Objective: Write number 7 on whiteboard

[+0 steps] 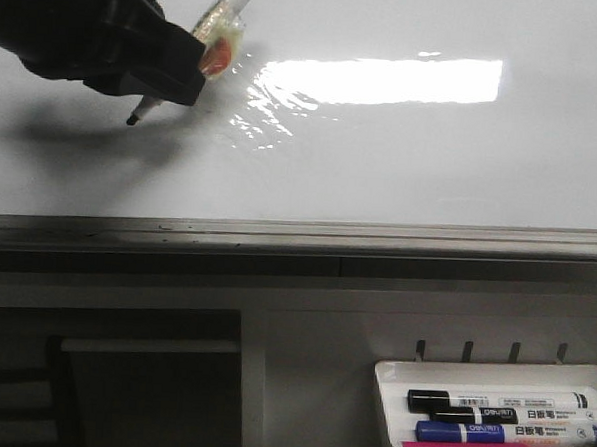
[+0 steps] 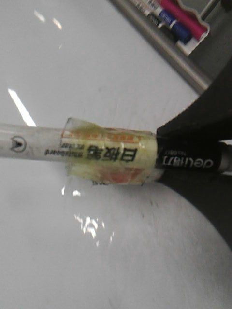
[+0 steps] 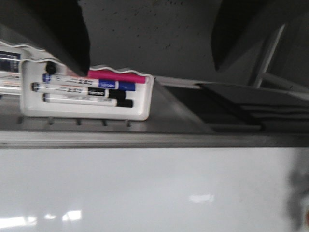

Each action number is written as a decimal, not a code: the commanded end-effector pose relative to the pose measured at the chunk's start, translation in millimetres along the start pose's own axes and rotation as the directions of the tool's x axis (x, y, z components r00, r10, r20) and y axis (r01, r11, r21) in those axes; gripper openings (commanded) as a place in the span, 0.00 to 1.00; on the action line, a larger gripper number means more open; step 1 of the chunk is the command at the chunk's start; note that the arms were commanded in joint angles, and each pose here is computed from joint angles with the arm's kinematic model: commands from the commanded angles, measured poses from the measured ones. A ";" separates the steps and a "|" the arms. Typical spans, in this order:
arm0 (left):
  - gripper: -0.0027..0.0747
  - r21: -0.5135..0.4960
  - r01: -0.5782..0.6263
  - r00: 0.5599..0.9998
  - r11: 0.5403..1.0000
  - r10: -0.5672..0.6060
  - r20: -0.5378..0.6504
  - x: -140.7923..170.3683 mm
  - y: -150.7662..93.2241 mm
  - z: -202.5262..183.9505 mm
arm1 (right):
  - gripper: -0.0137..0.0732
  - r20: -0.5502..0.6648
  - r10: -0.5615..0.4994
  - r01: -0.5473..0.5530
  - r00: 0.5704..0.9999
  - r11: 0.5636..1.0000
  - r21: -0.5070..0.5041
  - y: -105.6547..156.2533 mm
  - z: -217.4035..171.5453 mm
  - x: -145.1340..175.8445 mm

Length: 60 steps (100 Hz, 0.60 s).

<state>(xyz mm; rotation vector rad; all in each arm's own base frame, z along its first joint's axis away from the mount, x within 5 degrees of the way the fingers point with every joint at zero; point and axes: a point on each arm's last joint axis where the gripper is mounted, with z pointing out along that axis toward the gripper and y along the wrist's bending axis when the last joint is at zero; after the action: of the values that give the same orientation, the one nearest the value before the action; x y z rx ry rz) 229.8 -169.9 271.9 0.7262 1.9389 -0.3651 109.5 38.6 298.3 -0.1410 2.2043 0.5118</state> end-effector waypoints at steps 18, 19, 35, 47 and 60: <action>0.01 0.214 -0.168 0.986 0.962 0.163 0.042 -18.1 -33.8 -35.9 | 0.70 0.027 -0.022 0.029 0.999 0.953 -0.302 24.3 14.3 -44.6; 0.01 0.219 -0.174 0.985 0.960 0.169 0.043 -18.1 -35.1 -36.5 | 0.70 0.029 -0.014 0.023 0.999 0.949 -0.315 25.2 15.1 -47.0; 0.01 0.300 -0.287 0.958 0.910 0.278 0.072 -16.3 -62.6 -40.8 | 0.70 -0.037 -0.031 0.013 0.999 0.905 -0.424 29.1 32.2 -68.2; 0.01 0.318 -0.336 0.942 0.887 0.321 0.100 -16.5 -73.4 -43.0 | 0.70 -0.092 -0.051 0.003 0.994 0.888 -0.460 27.9 44.6 -80.1; 0.01 0.318 -0.348 0.938 0.882 0.333 0.101 -16.1 -73.8 -43.1 | 0.70 -0.125 -0.060 -0.010 0.990 0.870 -0.494 28.7 52.5 -87.6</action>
<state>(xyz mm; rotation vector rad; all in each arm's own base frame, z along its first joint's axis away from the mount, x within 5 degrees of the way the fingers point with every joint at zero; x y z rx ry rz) 158.1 -208.8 281.8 1.3149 1.7548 -0.4916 190.8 74.2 328.5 -0.4620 2.2260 0.9982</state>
